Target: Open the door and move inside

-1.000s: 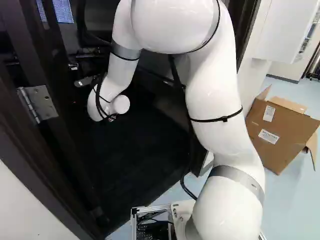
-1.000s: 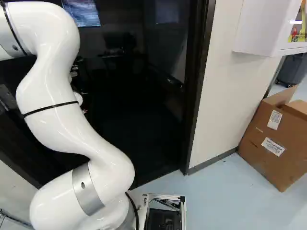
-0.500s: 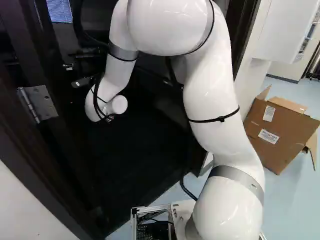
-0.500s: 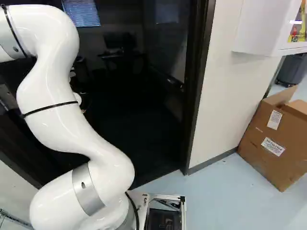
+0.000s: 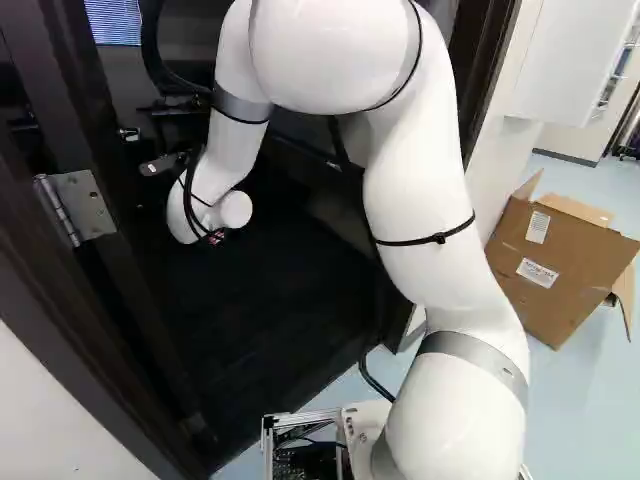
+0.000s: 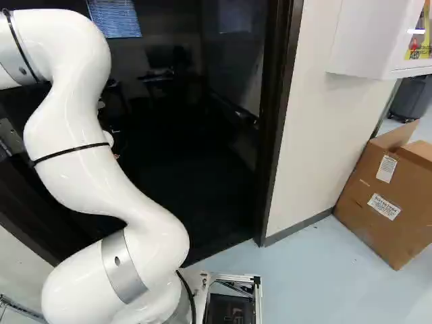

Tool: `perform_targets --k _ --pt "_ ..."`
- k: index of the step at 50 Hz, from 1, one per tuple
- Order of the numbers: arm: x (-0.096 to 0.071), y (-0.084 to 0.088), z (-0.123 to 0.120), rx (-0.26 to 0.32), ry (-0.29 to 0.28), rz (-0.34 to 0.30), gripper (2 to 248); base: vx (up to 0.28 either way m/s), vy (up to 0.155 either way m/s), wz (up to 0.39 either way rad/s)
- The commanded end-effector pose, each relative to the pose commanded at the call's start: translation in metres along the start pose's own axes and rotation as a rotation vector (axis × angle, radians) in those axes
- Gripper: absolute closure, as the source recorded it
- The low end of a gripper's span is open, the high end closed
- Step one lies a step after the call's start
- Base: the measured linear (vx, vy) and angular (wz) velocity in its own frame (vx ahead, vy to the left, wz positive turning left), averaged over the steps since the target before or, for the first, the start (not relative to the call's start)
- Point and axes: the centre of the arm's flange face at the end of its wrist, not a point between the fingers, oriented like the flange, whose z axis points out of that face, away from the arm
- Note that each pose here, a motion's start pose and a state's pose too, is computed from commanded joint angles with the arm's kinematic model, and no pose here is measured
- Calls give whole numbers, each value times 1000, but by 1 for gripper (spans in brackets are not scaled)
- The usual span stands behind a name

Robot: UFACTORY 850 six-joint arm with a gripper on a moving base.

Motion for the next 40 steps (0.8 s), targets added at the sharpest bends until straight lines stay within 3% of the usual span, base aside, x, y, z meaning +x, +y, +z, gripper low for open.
perform_targets --k 40 --pt "0 -2 3 3 2 -1 3 0 0 0"
